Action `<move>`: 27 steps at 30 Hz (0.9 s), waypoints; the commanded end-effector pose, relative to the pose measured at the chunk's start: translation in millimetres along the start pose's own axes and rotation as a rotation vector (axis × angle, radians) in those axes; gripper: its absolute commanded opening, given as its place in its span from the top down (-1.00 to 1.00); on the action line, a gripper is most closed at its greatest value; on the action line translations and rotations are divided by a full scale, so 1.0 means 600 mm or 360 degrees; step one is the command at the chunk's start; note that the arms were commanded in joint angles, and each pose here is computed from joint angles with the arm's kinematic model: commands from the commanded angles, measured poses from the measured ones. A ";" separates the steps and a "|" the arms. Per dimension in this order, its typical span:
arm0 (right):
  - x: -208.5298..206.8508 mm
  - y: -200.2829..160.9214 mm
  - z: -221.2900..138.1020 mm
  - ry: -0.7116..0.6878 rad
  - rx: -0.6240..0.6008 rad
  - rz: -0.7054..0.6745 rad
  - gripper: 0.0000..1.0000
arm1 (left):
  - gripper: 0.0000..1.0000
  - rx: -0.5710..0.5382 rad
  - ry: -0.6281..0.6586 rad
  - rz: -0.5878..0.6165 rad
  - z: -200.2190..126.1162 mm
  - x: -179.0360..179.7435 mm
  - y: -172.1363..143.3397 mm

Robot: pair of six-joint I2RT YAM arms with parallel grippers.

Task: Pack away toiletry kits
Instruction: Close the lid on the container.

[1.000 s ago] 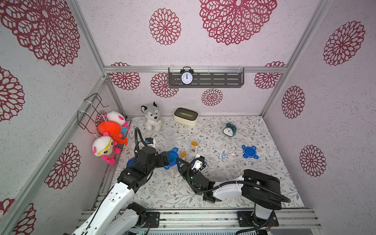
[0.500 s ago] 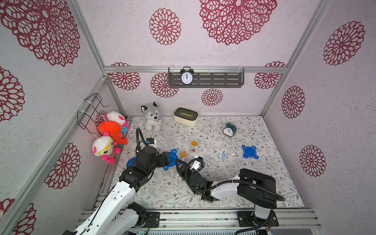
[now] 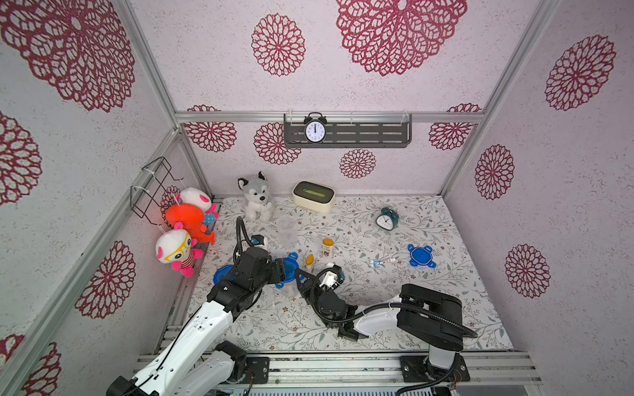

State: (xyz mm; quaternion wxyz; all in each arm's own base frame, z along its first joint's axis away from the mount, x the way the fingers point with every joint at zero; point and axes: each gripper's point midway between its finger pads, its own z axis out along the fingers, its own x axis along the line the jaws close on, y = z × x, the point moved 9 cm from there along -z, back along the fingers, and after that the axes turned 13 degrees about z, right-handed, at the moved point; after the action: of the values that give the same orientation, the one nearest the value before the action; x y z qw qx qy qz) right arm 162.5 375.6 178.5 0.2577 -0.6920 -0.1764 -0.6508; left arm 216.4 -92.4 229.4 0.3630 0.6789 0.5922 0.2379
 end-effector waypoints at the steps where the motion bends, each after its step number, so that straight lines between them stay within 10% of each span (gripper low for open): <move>1: 0.019 -0.002 0.000 0.0060 -0.0031 0.0053 1.00 | -0.35 -0.0020 -0.0022 -0.0020 0.007 -0.002 -0.005; 27: 0.017 -0.006 -0.008 0.0037 -0.0054 -0.0042 0.57 | -0.19 0.0065 -0.0002 0.0004 0.036 0.003 -0.043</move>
State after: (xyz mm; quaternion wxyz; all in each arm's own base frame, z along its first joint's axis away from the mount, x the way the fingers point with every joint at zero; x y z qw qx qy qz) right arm 159.5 375.7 176.5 0.2440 -0.6937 -0.1781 -0.6538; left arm 220.3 -95.7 209.5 0.3728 0.6776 0.5892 0.2338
